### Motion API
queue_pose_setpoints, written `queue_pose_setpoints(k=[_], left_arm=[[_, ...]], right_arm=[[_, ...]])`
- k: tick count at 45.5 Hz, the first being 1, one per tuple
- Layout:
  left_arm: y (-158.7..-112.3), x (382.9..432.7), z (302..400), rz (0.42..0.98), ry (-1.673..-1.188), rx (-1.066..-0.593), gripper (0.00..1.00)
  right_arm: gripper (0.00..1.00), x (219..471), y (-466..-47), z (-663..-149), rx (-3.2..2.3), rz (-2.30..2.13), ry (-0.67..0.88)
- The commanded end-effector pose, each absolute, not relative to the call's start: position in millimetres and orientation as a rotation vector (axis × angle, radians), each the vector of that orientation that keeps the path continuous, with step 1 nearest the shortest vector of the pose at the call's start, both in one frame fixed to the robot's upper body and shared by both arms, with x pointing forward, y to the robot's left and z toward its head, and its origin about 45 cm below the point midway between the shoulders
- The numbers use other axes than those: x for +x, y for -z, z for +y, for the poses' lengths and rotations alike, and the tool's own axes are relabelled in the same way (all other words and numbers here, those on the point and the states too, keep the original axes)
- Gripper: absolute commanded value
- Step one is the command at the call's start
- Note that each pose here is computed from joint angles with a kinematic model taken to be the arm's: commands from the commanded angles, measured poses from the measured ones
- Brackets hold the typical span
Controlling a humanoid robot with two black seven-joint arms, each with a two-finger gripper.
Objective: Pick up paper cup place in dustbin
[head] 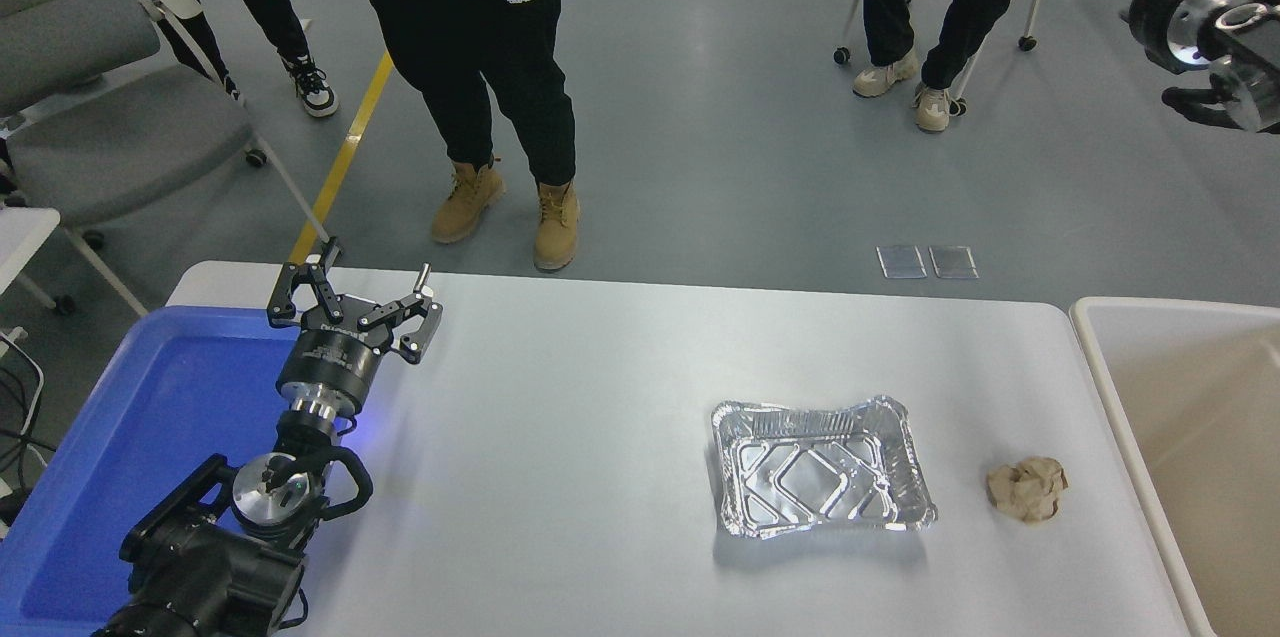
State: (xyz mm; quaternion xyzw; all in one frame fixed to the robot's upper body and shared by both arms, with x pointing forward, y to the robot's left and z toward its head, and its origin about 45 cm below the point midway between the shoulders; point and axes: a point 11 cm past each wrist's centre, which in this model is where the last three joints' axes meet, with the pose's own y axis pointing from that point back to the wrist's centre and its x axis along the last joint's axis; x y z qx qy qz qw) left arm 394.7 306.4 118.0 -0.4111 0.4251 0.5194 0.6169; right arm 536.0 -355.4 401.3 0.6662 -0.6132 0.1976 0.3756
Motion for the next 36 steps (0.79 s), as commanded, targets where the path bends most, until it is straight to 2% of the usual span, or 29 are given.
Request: queue_pose_setpoints(k=[1,16,25,36], left_arm=[[-117.9,394.7,306.4,0.979,-1.196,-0.946,0.99],[-117.9,394.7,306.4,0.979,-1.196,-0.946,0.99],[-118.3,394.7,307.0,0.977,-1.196,-0.946,0.99],[-118.1,394.7,307.1,0.977,-1.197,-0.945,0.99]], right_arm=[[1.00,523,-426,-303,1.694,-1.284,-0.677],[1.00,476,-417,-252,1.677,-0.886,-0.733],[1.00,451,-408,-243,1.668,-0.703,-0.682],[1.00,398,-403,-220,1.681,-0.485,-0.646]])
